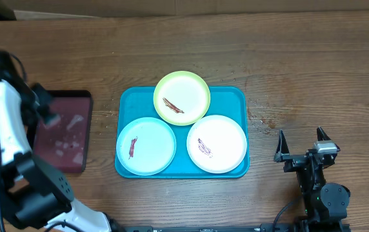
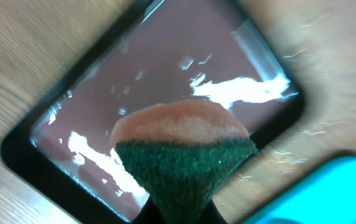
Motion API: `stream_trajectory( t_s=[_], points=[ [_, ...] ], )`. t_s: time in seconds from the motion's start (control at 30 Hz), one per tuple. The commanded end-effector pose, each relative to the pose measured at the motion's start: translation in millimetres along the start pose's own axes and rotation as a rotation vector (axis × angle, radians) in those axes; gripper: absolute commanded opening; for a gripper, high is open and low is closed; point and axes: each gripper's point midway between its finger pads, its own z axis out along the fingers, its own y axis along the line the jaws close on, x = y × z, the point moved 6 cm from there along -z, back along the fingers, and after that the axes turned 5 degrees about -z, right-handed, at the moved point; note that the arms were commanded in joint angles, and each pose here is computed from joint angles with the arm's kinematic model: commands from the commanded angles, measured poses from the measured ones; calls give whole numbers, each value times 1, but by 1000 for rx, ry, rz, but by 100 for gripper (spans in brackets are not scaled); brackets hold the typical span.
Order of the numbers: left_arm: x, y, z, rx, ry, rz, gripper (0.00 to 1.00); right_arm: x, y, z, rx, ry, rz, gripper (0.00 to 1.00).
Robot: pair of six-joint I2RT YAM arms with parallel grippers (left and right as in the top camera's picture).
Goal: Clean dirty plates on tray and stack at the side
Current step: 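Lift the sponge with the left gripper out of the dark tray, then carry the sponge to the light-blue-rimmed plate and release it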
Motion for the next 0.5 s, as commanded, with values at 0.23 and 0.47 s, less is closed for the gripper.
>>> stream_trajectory(
  t_s=[0.23,0.47],
  points=[
    [67,-45,-119,352,106,126,4,2,-1,0,5,-2,-1,100],
    [144,-84,-70,271,345,340,4,2,-1,0,5,-2,-1,100]
  ],
)
